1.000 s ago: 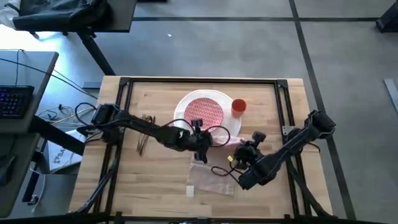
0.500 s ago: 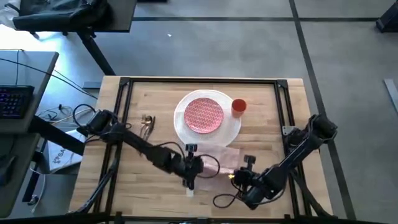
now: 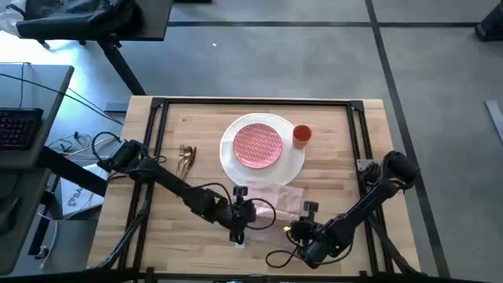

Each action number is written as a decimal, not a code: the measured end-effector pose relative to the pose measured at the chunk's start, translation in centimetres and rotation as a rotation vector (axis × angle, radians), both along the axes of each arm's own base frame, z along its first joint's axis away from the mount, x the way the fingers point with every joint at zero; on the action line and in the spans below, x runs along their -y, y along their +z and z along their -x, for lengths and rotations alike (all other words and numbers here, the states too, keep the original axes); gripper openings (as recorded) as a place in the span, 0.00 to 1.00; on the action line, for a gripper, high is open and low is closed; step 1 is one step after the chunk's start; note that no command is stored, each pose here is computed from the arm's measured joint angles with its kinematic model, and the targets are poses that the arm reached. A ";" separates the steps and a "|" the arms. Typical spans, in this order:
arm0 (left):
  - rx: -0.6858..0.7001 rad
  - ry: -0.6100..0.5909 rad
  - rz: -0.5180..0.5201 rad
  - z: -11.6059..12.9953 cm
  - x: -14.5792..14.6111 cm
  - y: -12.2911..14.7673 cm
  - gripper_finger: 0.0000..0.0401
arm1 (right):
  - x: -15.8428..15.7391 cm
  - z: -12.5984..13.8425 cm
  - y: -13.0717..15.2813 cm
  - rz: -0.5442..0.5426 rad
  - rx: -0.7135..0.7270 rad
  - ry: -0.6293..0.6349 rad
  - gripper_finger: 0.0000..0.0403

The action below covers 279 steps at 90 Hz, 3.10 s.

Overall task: Set table place
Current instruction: Fold the napkin

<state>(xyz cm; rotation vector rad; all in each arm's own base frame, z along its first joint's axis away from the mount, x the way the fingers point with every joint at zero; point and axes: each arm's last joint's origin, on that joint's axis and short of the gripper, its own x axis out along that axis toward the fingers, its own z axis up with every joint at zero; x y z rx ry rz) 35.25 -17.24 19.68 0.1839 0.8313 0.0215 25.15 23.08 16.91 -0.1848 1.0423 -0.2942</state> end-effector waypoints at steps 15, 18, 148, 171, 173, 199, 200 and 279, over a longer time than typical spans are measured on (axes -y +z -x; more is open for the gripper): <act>0.035 0.037 -0.023 -0.5 -0.6 0.2 0.00 | 1.0 0.4 2.3 0.169 0.018 -0.106 0.00; 0.031 0.027 -0.022 -0.5 -0.7 0.2 0.00 | 1.0 0.4 2.7 0.184 0.024 -0.118 0.00; -0.159 -0.184 -0.144 -0.6 3.8 -3.7 0.00 | -4.0 -0.9 -1.6 -0.077 -0.089 0.209 0.00; -0.181 -0.249 -0.141 0.0 4.5 -4.0 0.00 | -4.4 -1.2 -1.5 -0.111 -0.067 0.235 0.00; -0.186 -0.251 -0.143 0.1 4.5 -4.1 0.00 | -4.4 -1.2 -1.5 -0.112 -0.065 0.235 0.00; -0.212 -0.287 -0.157 0.4 4.7 -4.2 0.00 | -5.0 -1.6 -1.4 -0.166 -0.036 0.284 0.00; -0.214 -0.289 -0.155 0.4 4.7 -4.2 0.00 | -5.0 -1.7 -1.3 -0.168 -0.034 0.286 0.00; -0.484 -0.228 -0.140 1.4 3.8 -0.3 0.34 | -2.8 0.3 1.4 -0.174 -0.012 0.141 0.49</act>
